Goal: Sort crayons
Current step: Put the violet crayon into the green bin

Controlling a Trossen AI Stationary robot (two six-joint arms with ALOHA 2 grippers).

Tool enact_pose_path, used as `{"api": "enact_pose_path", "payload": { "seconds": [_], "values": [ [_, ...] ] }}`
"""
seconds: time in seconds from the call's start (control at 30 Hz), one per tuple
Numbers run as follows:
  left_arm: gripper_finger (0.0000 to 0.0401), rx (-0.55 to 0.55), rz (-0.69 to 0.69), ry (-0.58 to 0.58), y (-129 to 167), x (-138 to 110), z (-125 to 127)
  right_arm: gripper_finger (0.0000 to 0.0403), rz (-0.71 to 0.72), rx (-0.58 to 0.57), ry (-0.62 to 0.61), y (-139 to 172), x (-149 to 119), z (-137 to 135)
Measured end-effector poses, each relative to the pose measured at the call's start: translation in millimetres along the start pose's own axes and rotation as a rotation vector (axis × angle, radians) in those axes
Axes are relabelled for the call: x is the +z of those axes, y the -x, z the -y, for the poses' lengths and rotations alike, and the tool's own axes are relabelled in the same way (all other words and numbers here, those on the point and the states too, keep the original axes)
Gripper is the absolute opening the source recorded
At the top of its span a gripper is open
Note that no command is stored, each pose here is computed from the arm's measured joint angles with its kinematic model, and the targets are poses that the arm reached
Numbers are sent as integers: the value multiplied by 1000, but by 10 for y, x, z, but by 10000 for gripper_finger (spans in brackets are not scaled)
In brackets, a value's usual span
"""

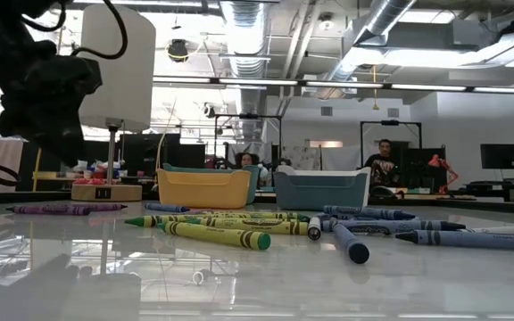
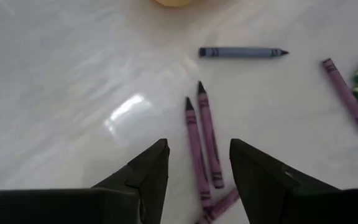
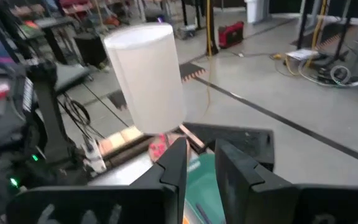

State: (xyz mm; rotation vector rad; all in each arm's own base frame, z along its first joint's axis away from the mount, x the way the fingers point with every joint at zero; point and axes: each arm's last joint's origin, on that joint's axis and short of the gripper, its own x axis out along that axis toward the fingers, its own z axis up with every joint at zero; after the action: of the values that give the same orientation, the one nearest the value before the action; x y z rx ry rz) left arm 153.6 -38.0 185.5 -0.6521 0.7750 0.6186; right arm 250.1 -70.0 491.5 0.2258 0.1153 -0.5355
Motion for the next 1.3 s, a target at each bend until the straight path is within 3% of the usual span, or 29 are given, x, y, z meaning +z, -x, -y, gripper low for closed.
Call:
{"api": "enact_pose_path", "payload": {
  "seconds": [0.57, 1.03, 1.17, 1.3],
  "values": [
    [160, 103, 1, -101, -345, -176, 167, 87, -54, 27, 25, -21, -101, -151],
    [158, 155, -111, -137, -604, -322, 211, 87, -63, 60, 38, -5, -122, -218],
    [133, 158, -130, -130, -647, -345, 220, 87, -66, 77, 44, 11, -133, -260],
    [79, 140, -135, -109, -637, -340, 230, 87, -70, 89, 47, 22, -143, -290]
  ]
}}
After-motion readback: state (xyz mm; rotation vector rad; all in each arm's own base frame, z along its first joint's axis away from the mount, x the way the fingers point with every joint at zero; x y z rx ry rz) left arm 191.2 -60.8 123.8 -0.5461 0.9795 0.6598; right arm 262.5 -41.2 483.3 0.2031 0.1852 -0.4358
